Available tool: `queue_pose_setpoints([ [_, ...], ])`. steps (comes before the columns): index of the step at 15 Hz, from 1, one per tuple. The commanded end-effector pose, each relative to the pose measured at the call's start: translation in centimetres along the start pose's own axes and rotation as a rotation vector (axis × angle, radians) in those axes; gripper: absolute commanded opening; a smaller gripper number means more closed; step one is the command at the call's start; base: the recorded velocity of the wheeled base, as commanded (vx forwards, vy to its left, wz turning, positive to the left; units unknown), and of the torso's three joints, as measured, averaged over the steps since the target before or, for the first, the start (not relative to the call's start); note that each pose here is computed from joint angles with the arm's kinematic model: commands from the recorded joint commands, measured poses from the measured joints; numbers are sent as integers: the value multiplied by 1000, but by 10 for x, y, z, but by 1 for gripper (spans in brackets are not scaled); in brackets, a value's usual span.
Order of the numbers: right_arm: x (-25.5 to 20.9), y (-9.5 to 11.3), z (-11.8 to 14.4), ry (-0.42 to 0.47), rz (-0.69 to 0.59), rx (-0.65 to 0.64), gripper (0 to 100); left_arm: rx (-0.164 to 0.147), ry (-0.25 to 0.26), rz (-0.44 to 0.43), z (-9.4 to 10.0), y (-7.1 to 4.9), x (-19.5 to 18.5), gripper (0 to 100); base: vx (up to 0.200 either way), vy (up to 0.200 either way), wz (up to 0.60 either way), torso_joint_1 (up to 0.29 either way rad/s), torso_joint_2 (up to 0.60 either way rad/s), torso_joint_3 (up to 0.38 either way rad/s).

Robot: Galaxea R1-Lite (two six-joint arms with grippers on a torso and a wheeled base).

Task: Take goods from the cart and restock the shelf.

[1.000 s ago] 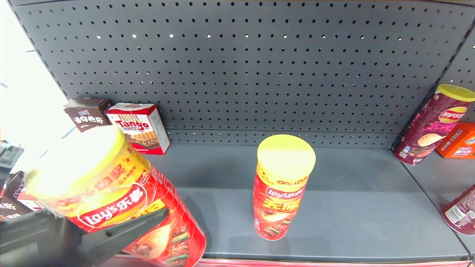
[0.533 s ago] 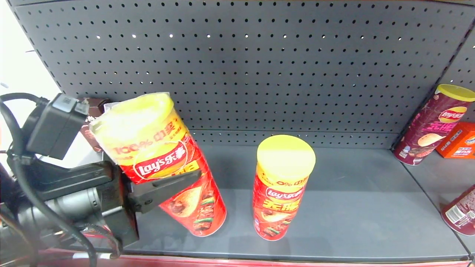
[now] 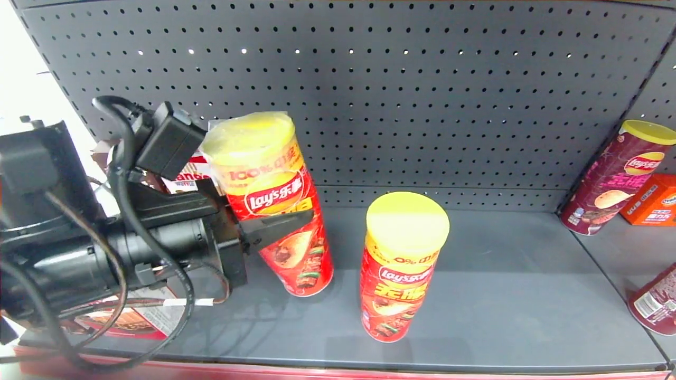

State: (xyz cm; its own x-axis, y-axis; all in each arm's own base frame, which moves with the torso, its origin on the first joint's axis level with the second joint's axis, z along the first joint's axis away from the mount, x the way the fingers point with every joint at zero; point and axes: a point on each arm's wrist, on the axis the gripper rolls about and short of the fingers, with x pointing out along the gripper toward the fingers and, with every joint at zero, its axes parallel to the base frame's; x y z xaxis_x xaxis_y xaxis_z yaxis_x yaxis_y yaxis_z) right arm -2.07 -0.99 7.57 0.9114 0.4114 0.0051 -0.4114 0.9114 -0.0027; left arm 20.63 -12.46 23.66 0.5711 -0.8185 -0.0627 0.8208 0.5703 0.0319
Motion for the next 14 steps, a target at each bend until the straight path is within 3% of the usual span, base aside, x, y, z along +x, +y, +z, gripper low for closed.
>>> queue_pose_setpoints([
  [1,0,0,0,2,-1,0,100,-12,31,-3,-1,12,24,0,0,0,0,0,0,0],
  [2,0,0,0,2,1,0,100,-9,23,-18,3,16,31,0,0,0,0,0,0,0],
  [4,0,0,0,2,1,0,100,-9,57,-32,0,21,41,0,0,0,0,0,0,0],
  [7,0,0,0,2,1,0,100,55,101,-26,-8,40,63,0,0,0,0,0,0,0],
  [11,0,0,0,2,1,0,100,101,72,-66,-5,60,97,0,0,0,0,0,0,0],
  [14,0,0,0,2,1,0,100,113,75,-71,-5,66,111,0,0,0,0,0,0,0],
])
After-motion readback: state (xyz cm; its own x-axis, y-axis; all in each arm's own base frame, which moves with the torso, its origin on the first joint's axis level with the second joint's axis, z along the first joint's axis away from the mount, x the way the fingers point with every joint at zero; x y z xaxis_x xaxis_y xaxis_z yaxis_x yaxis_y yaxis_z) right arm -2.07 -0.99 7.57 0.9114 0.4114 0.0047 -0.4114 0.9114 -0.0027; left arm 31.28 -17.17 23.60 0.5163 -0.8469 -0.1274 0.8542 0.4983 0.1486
